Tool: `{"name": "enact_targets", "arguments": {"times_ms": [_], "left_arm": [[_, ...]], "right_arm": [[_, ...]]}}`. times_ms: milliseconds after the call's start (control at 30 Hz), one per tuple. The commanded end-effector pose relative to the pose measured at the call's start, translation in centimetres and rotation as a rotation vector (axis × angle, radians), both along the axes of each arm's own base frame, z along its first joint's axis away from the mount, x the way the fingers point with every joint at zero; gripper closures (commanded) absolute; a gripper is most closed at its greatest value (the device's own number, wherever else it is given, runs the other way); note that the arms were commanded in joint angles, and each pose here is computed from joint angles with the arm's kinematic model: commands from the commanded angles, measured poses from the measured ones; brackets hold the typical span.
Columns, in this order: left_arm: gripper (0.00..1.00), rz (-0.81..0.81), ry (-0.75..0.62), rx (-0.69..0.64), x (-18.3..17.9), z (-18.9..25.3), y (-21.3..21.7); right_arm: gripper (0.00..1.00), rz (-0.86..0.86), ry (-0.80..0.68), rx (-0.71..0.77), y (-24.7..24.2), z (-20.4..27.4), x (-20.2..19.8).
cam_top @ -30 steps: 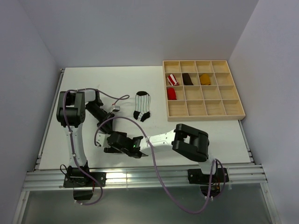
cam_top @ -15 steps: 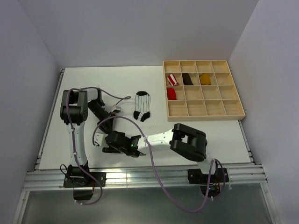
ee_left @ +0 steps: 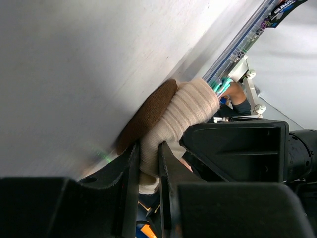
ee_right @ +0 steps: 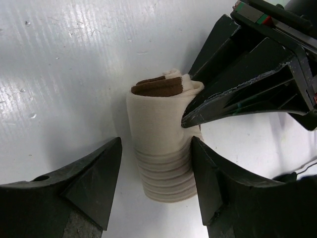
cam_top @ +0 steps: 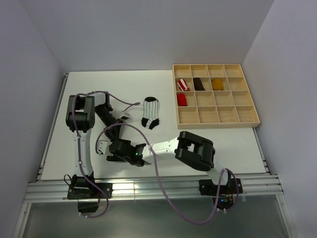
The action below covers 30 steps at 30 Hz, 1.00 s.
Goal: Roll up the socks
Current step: Pick up the sock at the center of the board.
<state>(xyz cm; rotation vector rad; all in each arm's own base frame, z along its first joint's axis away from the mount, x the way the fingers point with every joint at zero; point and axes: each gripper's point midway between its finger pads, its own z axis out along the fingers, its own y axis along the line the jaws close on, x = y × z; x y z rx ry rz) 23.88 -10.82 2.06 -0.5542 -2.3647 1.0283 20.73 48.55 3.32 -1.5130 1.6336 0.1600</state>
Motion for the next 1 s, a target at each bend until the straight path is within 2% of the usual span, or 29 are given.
{"name": "enact_targets", "arguments": {"times_ms": [0,267,467,567,600,633,733,867,967], "left_arm": [[1.00,-0.097,-0.172,0.053,2.4,-4.0,1.3],[1.00,-0.128,-0.164,0.064,1.6,-3.9,1.5],[1.00,-0.147,-0.157,0.061,0.9,-3.8,1.4],[1.00,-0.149,-0.163,0.061,1.0,-3.7,1.3],[0.99,-0.147,-0.166,0.057,1.0,-3.5,1.2],[0.98,-0.145,-0.173,0.048,1.1,-3.4,1.1],[0.90,-0.136,-0.199,0.026,1.5,-2.8,0.7],[0.73,-0.083,-0.258,-0.018,3.5,-1.8,-0.2],[0.68,-0.020,-0.311,-0.056,5.5,-0.6,-0.5]], "right_arm": [[0.35,-0.038,0.006,-0.029,-0.3,-1.4,0.9],[0.35,-0.111,-0.043,-0.060,-1.3,-2.4,3.0],[0.40,-0.123,-0.037,-0.113,-1.8,-4.2,3.4],[0.53,-0.119,0.001,-0.119,-1.8,-4.6,3.2],[0.68,-0.124,0.018,-0.113,-1.8,-4.6,3.1],[0.77,-0.128,0.029,-0.110,-1.8,-4.6,3.2],[0.82,-0.125,0.077,-0.090,-1.7,-4.5,3.2],[0.93,-0.115,0.157,-0.123,-2.3,-5.2,2.7],[0.99,-0.107,0.200,-0.129,-2.5,-5.7,2.0]]}}
